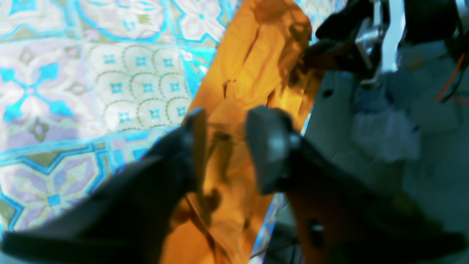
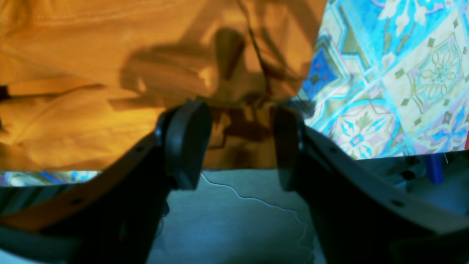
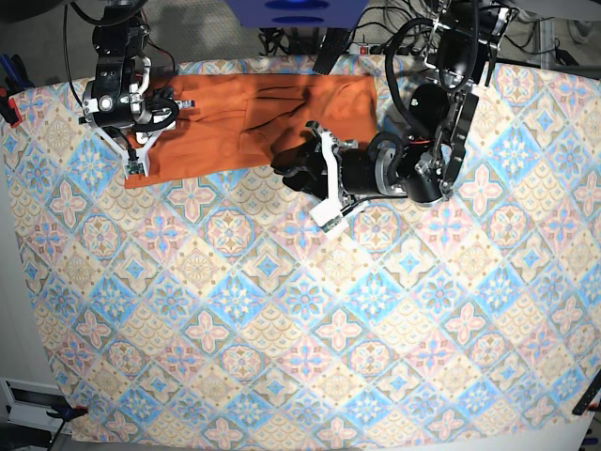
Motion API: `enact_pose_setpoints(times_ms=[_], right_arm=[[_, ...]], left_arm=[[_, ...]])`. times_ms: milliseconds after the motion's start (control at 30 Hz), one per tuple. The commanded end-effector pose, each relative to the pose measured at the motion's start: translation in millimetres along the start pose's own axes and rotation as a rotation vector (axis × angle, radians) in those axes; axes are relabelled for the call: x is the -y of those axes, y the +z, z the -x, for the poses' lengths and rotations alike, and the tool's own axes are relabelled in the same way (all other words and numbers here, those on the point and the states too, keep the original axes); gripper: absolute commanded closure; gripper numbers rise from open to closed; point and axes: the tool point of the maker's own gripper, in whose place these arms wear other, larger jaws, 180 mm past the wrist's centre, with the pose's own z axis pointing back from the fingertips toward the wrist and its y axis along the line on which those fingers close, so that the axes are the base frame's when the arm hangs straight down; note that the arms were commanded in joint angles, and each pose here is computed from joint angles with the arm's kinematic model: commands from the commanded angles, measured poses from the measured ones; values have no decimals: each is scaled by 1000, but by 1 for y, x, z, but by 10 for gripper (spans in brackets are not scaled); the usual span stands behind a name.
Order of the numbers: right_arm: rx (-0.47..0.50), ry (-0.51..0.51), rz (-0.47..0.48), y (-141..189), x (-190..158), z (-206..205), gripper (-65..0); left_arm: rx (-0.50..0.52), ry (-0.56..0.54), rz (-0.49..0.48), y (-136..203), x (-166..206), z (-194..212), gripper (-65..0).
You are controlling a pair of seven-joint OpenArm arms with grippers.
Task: Fold the T-shirt properly
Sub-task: 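Lay the strip end down over the shirt near the right gripper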
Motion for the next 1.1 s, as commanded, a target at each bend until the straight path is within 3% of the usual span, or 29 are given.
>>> enact_pose_setpoints(times_ms=[0, 67, 167, 300, 533, 933, 1067], right_arm=[[25, 1, 18, 4, 5, -7, -303], [23, 3, 17, 3, 5, -6, -303], [8, 5, 16, 3, 4, 1, -303], [5, 6, 15, 2, 4, 3, -303], [5, 4, 16, 2, 4, 3, -303], [5, 4, 16, 2, 4, 3, -303], [-7, 6, 15, 2, 4, 8, -303]], left_arm=[[79, -10, 30, 3, 6, -21, -138], [84, -2, 30, 4, 6, -21, -76], [31, 19, 8, 7, 2, 3, -33], [-44, 55, -31, 13, -1, 41, -26], [47, 148, -125, 36, -23, 48, -29], [-88, 64, 84, -17, 32, 60, -31], [-133, 109, 110, -29, 22, 69, -31]])
